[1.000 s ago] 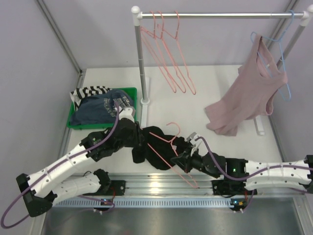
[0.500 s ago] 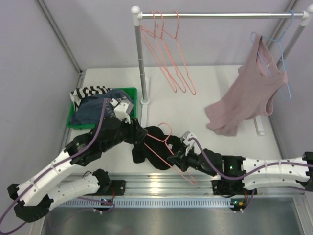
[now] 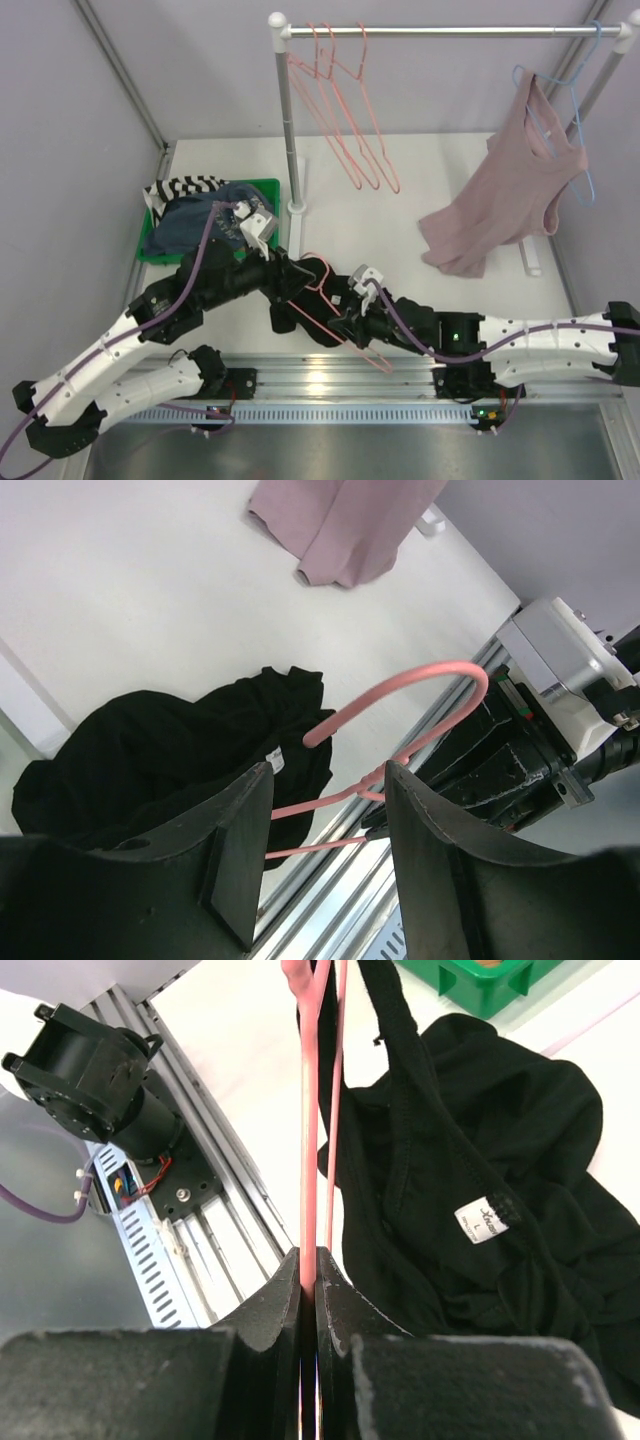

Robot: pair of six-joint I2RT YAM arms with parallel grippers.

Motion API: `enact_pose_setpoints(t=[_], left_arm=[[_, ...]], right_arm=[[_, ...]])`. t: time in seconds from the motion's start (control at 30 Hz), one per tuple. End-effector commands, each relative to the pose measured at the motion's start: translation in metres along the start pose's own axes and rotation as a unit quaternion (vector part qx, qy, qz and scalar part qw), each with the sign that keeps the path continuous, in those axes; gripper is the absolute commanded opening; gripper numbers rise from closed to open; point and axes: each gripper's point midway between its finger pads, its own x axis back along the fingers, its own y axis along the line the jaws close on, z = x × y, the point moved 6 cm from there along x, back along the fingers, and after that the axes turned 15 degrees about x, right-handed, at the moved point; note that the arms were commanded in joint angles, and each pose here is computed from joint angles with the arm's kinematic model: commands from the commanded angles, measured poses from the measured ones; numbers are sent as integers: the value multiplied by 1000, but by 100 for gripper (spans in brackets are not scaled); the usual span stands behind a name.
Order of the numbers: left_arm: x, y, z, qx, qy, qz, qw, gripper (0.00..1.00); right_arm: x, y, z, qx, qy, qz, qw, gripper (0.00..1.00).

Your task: Place the tank top on the hanger

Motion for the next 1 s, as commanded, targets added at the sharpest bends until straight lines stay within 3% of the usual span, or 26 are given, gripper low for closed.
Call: enact_pose_setpoints(t=[0.0, 0.47, 0.97], left_arm=[[-6, -6, -2, -19, -7, 34, 999, 54], [-14, 7, 9, -24, -13, 24, 999, 54], [-26, 32, 11, -29, -41, -50, 997, 50]], right_arm=[[-6, 5, -41, -16, -58, -16, 998, 0], [-26, 9, -42, -25, -35, -18, 999, 0], [-33, 10, -48, -26, -34, -13, 999, 0]])
